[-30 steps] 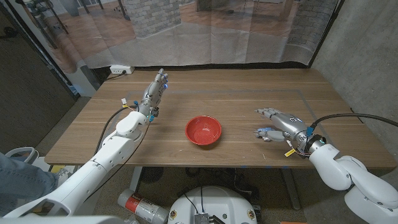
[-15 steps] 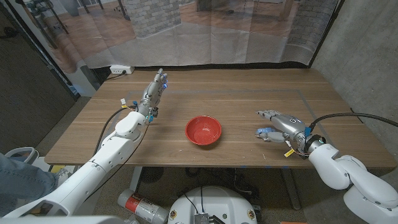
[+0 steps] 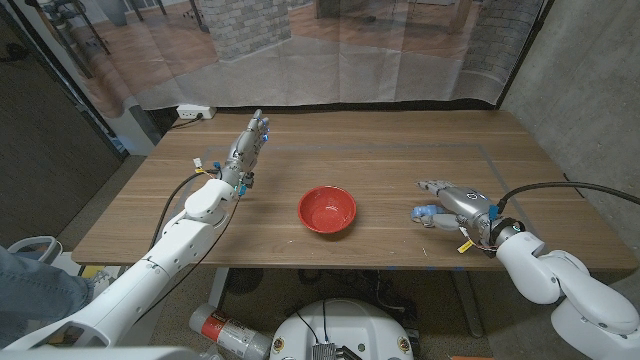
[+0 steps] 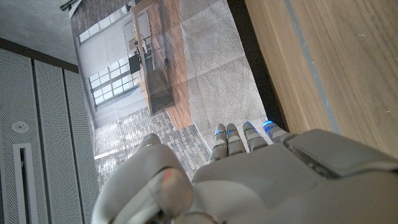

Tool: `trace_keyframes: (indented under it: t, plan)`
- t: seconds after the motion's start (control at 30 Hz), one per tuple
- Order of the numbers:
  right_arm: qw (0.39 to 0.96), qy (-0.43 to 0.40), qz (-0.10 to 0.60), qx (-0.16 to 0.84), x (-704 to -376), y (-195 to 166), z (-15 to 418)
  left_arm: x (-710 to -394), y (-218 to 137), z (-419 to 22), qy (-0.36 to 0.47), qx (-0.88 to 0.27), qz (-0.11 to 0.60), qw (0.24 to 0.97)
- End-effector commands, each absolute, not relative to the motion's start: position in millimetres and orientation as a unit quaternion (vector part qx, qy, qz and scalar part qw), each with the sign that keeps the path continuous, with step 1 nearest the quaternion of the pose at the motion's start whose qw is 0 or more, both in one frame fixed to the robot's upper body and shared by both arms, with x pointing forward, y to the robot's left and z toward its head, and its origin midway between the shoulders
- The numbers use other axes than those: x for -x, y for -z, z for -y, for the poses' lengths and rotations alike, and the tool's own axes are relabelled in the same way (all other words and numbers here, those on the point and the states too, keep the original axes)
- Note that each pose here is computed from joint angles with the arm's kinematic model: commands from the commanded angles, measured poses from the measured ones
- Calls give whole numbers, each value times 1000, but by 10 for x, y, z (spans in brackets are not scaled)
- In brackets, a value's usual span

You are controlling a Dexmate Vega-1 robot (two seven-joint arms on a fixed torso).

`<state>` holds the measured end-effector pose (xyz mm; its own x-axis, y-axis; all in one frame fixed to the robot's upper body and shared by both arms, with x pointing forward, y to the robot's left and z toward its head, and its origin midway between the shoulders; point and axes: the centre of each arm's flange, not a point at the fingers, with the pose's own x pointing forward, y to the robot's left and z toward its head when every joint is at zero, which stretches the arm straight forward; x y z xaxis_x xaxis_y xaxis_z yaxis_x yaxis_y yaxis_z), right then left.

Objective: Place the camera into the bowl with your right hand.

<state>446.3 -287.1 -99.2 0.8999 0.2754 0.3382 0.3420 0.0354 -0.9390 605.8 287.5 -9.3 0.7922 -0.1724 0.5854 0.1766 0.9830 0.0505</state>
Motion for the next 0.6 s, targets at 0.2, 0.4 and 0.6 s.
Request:
trace_keyframes:
  t: [0.2,0.4,0.6]
  plan:
    - [681,21,195,706,-4552,1058,2887,-6066,119,-2887,93,6,306,947]
    - [681,23,189,707,-4592,1091,2896,-6078,134,-2889,93,6,303,948]
    - [680,23,181,710,-4616,1124,2909,-6080,124,-2888,92,4,303,949]
